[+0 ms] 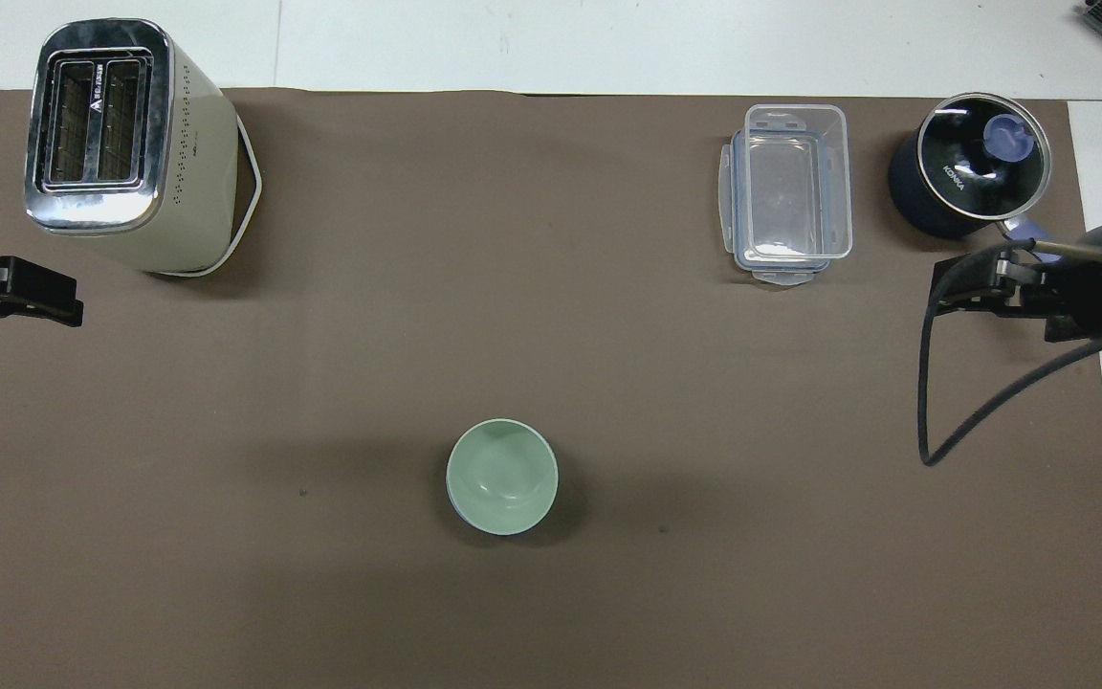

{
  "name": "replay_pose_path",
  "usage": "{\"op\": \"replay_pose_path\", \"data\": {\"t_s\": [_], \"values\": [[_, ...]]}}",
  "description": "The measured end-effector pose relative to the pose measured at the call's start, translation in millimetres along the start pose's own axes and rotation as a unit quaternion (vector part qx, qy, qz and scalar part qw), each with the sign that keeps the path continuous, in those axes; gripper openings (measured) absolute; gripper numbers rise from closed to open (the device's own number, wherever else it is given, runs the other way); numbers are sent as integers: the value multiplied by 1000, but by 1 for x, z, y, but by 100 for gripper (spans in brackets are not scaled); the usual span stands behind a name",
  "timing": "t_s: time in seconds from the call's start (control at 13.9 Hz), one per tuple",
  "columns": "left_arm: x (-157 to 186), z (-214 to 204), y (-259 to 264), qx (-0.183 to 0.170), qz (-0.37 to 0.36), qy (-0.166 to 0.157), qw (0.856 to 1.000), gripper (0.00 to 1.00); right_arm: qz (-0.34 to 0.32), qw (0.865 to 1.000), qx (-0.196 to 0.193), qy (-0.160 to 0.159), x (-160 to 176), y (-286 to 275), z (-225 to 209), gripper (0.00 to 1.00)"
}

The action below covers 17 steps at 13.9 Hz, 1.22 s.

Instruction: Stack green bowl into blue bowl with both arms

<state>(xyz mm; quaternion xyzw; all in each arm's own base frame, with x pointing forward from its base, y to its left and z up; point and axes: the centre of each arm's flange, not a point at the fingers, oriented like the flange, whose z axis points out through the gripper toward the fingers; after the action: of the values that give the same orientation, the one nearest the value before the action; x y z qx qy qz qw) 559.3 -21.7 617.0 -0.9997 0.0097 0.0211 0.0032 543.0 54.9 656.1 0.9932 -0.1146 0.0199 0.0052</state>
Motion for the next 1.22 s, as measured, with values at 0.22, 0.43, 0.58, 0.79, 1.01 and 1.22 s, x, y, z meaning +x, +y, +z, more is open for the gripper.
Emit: {"op": "replay_pose_path", "data": {"t_s": [0.22, 0.43, 0.58, 0.79, 1.01, 1.22], "values": [[0, 0, 0, 0, 0, 0, 1000, 100, -7, 1000, -10, -13, 3, 5, -4, 100], [0, 0, 0, 0, 0, 0, 1000, 100, -8, 1000, -10, -14, 5, 4, -4, 100], [0, 0, 0, 0, 0, 0, 1000, 100, -9, 1000, -9, -15, 6, 2, -3, 100], [0, 0, 0, 0, 0, 0, 1000, 100, -10, 1000, -8, -18, 5, 1, -2, 100], [0, 0, 0, 0, 0, 0, 1000, 100, -11, 1000, -10, -23, 5, 3, -1, 100], [0, 0, 0, 0, 0, 0, 1000, 100, -14, 999, -11, -27, 4, 3, 2, 100]]}}
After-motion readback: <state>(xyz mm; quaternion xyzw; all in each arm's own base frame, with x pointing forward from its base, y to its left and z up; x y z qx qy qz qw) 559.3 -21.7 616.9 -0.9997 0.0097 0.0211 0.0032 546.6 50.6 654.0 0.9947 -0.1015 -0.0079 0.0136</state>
